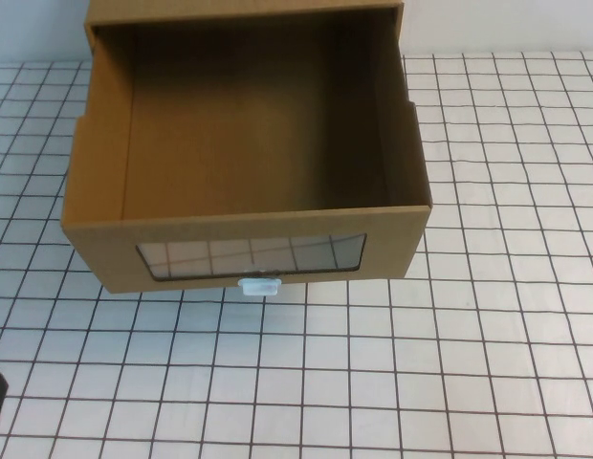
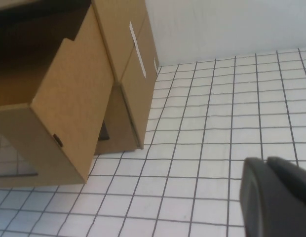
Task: Open the shoe box
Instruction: 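Pull the top drawer of the cardboard box fully open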
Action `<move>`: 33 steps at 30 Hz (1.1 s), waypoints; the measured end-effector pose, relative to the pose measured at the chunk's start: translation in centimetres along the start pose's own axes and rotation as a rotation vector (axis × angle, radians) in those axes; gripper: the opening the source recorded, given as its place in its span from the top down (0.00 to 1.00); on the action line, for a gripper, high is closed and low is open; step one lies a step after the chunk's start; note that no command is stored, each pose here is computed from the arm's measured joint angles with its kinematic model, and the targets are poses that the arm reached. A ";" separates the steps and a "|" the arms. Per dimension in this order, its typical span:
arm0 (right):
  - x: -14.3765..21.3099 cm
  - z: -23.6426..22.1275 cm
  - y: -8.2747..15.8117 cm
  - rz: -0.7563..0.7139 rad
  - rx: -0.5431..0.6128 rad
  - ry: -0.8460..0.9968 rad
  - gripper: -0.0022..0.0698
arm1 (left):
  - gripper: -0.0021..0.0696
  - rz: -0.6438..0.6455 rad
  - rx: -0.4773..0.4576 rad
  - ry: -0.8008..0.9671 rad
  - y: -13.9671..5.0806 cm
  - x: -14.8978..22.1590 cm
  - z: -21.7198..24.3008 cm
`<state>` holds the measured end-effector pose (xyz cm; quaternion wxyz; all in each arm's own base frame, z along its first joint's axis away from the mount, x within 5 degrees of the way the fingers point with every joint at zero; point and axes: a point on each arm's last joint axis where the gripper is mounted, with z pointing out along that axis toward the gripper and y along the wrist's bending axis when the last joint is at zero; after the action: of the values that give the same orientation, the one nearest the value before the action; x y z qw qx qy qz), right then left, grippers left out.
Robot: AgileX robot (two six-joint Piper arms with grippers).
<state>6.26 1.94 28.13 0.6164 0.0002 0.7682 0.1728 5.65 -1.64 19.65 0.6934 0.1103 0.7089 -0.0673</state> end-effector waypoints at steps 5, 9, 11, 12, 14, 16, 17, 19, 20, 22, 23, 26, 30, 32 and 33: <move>-0.3 0.0 0.0 -0.001 -0.003 -0.031 0.99 | 0.97 0.000 0.021 0.025 -0.2 0.2 0.0; -0.2 0.0 0.0 -0.002 -0.002 -0.020 0.99 | 0.97 0.000 0.026 0.031 -0.2 0.3 0.0; 0.0 0.0 0.0 -0.002 0.000 0.001 0.99 | 0.97 0.000 0.026 0.031 -0.2 0.3 0.0; 0.1 0.0 0.0 -0.002 0.001 0.011 0.99 | 0.97 0.000 0.026 0.031 -0.2 0.3 0.0; 0.2 0.0 0.0 -0.002 0.002 0.027 0.99 | 0.97 0.000 0.026 0.031 -0.2 0.3 0.0; 0.3 0.0 0.0 -0.002 0.003 0.037 0.99 | 0.97 0.000 0.026 0.031 -0.2 0.3 0.0; 0.4 0.0 0.0 -0.002 0.003 0.039 0.99 | 0.97 0.000 0.026 0.031 -0.2 0.3 0.0; 0.4 0.0 -0.1 -0.014 0.008 0.039 0.99 | 0.97 0.000 0.026 0.031 -0.2 0.3 0.0; 0.3 0.0 -0.1 -0.025 0.013 0.038 0.99 | 0.97 0.000 0.026 0.031 -0.2 0.3 0.0; 0.3 0.0 -0.2 -0.034 0.016 0.032 0.99 | 0.97 0.000 0.026 0.031 -0.2 0.3 0.0; 0.4 0.0 -0.2 -0.036 0.016 0.017 0.99 | 0.97 0.000 0.027 0.032 -0.2 0.3 0.0; 0.7 0.3 -0.8 -0.031 0.056 -0.074 0.99 | 0.97 0.000 0.028 0.033 -0.3 0.3 0.0; 2.9 0.3 -2.2 0.006 0.170 -0.144 0.99 | 0.97 0.000 0.028 0.033 -0.3 0.3 0.0; 4.2 0.2 -2.8 0.019 0.212 -0.166 0.99 | 0.97 0.000 0.028 0.033 -0.3 0.3 0.0; 4.8 0.1 -3.0 0.021 0.225 -0.171 0.99 | 0.97 0.000 0.028 0.033 -0.3 0.3 0.0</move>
<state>5.85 0.17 22.72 0.6739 0.0922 0.7273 0.0914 5.58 -1.86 19.34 0.6800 0.1210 0.7192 -0.0753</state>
